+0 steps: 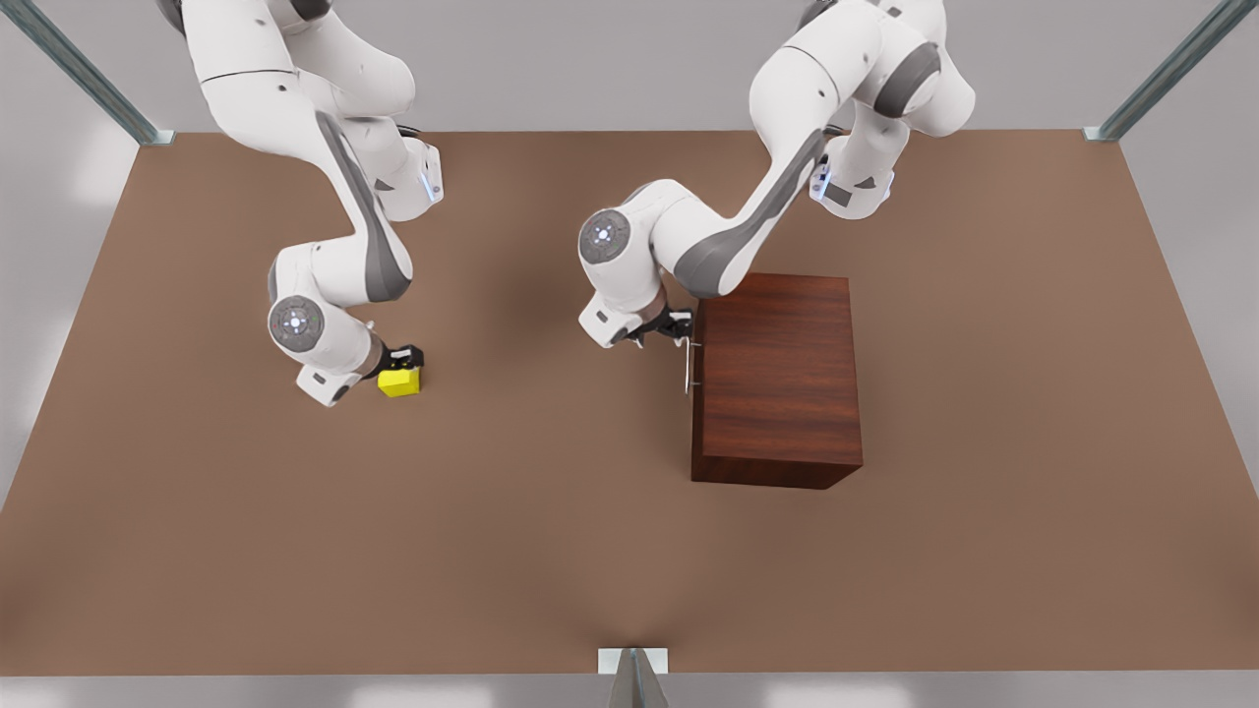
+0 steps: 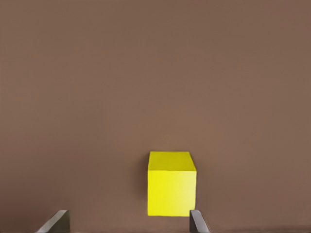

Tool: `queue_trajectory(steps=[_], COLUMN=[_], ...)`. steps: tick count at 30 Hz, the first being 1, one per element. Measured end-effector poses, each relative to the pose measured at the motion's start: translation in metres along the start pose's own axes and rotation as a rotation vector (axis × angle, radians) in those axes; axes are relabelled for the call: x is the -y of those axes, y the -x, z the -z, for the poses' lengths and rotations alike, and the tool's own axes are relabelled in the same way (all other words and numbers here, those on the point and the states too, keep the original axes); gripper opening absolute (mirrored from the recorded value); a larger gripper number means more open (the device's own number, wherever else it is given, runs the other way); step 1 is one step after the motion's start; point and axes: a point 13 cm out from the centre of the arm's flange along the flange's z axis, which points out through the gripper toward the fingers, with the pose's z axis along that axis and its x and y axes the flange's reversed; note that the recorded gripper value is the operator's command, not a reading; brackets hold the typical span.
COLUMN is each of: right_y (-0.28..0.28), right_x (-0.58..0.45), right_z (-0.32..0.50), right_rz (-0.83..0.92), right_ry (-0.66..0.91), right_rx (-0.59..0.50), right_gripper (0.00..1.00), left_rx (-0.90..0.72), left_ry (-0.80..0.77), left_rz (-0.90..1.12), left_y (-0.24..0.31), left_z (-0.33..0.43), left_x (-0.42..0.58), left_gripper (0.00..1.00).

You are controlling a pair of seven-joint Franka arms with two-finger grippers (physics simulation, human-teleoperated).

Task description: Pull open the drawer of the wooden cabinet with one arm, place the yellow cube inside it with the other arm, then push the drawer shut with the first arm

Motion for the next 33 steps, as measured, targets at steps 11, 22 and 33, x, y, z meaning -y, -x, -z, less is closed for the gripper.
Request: queue_trajectory(steps=[11,22,33], right_y=[-0.001,-0.011,-0.020], right_x=[0.014,0.028,0.041], right_z=[-0.051,-0.078,-0.093], right_rz=[-0.069,-0.057,-0.003], right_ry=[0.020,-0.008,-0.051], right_rx=[0.040,0.012,-0.001], right_gripper=[1.00,1.00,1.00], left_rx=[-0.042,-0.043,-0.015], left_ry=[0.062,0.070,0.045], left_rz=[0.160,0.204,0.216], left_y=[0.005,0.007,0.008], left_z=[-0.056,-0.082,-0.082], left_x=[-0.020,-0.011,0.010], left_gripper=[0.72,0.71,0.71])
